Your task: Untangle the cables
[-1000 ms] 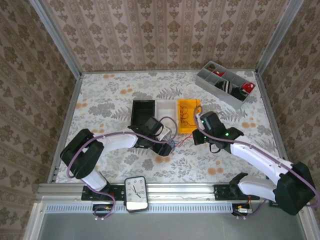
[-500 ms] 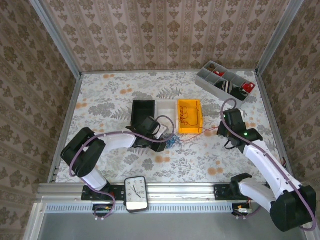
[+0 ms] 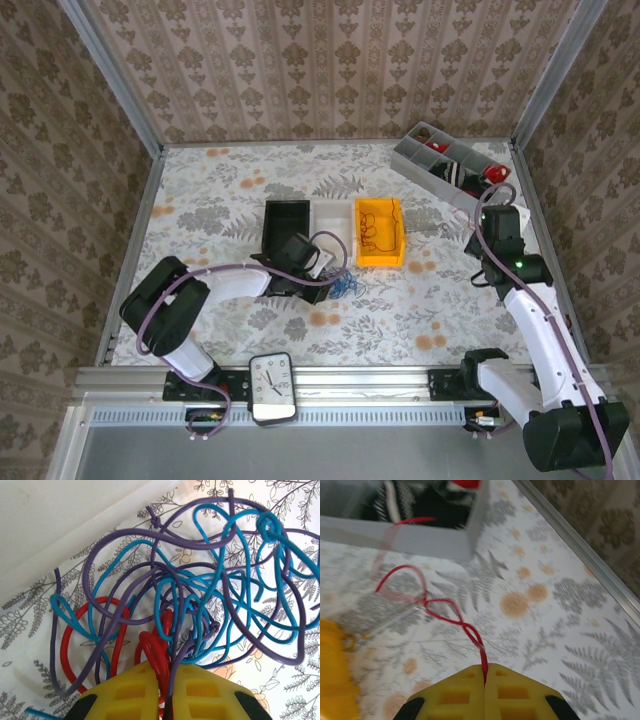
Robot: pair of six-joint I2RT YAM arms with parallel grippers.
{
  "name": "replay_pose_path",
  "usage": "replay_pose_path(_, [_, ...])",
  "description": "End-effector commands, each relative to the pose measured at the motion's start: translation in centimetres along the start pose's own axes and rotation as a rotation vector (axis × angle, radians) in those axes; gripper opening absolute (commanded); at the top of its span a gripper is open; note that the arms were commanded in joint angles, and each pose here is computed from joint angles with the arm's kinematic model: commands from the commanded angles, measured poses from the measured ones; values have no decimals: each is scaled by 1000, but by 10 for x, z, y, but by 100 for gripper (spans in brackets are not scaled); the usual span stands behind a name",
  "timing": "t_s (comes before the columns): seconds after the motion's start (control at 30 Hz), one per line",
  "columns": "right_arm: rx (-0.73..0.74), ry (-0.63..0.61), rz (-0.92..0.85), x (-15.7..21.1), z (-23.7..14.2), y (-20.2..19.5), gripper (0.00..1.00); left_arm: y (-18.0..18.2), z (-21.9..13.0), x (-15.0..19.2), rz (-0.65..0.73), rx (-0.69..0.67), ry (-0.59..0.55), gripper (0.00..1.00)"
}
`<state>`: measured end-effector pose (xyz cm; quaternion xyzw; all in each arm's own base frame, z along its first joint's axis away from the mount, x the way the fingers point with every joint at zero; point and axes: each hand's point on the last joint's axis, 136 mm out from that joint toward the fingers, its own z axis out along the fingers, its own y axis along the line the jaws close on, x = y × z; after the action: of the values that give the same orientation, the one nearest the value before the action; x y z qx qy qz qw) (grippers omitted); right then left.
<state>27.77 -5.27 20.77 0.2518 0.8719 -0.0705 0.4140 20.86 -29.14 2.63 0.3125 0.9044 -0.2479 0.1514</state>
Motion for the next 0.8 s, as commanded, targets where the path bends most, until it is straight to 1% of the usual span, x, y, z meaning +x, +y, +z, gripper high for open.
replay_pose_path(0.0, [-158,-70,-27,-34,-19,32,0,5,-6,25,-47,-28,66,15])
replay_pose_path(0.03, [-173,-60,-40,-36,-19,38,0,2,-10,19,-42,-13,41,20])
replay_pose_path(0.1, [-203,-31,-73,-43,-20,52,0,-8,-18,5,-33,25,-12,44])
replay_pose_path(0.13, [-215,-16,-90,-44,-19,58,0,-11,-21,-1,-32,40,-31,53])
replay_pose_path(0.17, [-222,6,-105,-45,-17,64,0,-15,-25,-8,-30,50,-52,60])
replay_pose_path(0.2, [-233,31,-116,-45,-15,70,0,-17,-29,-14,-30,56,-73,64])
replay_pose_path(0.3, [-301,120,-130,-38,-10,91,0,-23,-44,-34,-15,57,-130,72])
replay_pose_path(0.4, [-346,229,-151,-22,-3,109,0,-27,-63,-53,-3,51,-215,78])
replay_pose_path(0.5, [-356,292,-193,-4,4,119,0,-19,-83,-69,-39,8,-308,80])
replay_pose_path(0.57, [-369,321,-212,6,6,125,0,-10,-94,-75,-81,-24,-370,82])
replay_pose_path(0.63, [-376,352,-226,15,9,131,0,-3,-102,-78,-112,-40,-421,82])
replay_pose_path(0.7, [-373,388,-240,24,11,134,0,3,-107,-78,-135,-43,-445,82])
replay_pose_path(0.77, [-368,414,-255,33,12,135,0,7,-107,-74,-151,-52,-441,82])
